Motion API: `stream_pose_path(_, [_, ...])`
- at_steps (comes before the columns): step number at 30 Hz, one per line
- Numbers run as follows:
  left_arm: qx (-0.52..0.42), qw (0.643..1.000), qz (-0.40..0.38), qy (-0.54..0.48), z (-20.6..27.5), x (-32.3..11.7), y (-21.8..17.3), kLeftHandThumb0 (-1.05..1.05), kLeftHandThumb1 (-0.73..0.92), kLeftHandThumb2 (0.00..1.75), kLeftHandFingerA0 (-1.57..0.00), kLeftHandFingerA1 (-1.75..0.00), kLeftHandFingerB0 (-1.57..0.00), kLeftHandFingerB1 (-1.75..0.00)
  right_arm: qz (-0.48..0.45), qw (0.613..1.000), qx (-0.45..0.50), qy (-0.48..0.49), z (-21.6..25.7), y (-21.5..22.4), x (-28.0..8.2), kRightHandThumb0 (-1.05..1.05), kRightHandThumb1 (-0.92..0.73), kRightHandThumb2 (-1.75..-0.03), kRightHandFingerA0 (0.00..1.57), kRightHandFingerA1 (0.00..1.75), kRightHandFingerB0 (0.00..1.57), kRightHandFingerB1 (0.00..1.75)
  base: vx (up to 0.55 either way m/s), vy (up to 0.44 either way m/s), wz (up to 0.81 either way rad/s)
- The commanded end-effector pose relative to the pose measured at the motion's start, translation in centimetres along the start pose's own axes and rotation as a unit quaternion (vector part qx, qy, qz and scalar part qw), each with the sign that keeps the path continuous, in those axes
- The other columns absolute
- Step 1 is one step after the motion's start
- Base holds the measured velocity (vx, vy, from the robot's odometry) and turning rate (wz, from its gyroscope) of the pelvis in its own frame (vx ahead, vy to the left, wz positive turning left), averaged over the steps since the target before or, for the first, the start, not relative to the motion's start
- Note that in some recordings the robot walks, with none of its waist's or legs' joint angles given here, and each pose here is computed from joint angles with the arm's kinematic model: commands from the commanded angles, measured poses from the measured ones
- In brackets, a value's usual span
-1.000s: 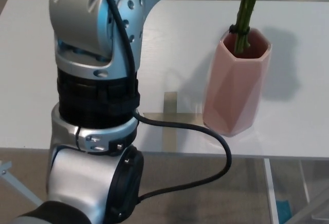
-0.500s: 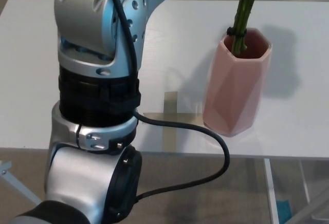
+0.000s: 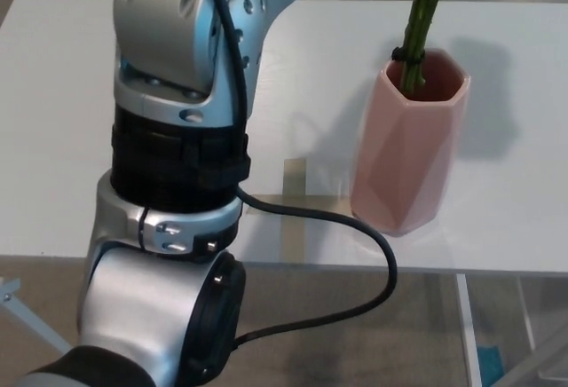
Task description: Use the left hand to pick up the rose and then lift and insert it into the pink vase.
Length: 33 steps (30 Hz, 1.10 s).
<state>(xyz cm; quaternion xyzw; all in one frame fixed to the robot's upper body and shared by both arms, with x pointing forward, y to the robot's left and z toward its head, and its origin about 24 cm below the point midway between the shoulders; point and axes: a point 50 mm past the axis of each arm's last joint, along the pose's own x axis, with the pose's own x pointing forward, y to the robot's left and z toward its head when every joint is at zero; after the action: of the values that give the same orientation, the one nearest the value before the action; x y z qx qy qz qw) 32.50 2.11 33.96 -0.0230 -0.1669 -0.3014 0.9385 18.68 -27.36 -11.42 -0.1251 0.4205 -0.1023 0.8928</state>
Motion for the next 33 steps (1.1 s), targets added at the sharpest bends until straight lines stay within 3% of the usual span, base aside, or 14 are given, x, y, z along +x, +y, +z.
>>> stream_pose_path(1, [0.018,1.0,0.004,-0.023,0.0,0.2,-0.1,-0.21,0.82,0.65,-0.95,-1.41,-0.81,-0.85,0.0,1.0,-0.006,0.005,-0.3,-0.1,-0.1,-0.23,-0.54,-0.56,0.69,0.5,0.61,0.46,0.0,0.0,0.0])
stream_pose_path(4, [0.052,0.998,0.019,-0.011,-0.8,0.4,-0.1,-0.21,0.82,0.65,-0.94,-1.41,-0.82,-0.79,0.003,1.0,-0.005,0.0,-0.1,-0.2,-0.1,-0.22,-0.54,-0.56,0.69,0.5,0.61,0.46,0.0,0.0,0.0])
stream_pose_path(15, [0.082,0.996,0.018,-0.012,-1.4,0.6,-0.2,-0.21,0.83,0.65,-0.89,-1.39,-0.8,-0.83,0.003,1.0,0.007,-0.004,0.3,-0.1,0.1,-0.22,-0.55,-0.56,0.69,0.51,0.61,0.46,0.0,0.0,0.0])
stream_pose_path(33, [0.07,0.997,0.018,-0.007,-2.2,1.3,-0.3,-0.2,0.84,0.65,-0.94,-1.32,-0.78,-0.89,0.003,1.0,0.012,-0.006,0.6,-0.2,0.1,-0.23,-0.55,-0.56,0.69,0.51,0.6,0.46,0.0,0.0,0.0])
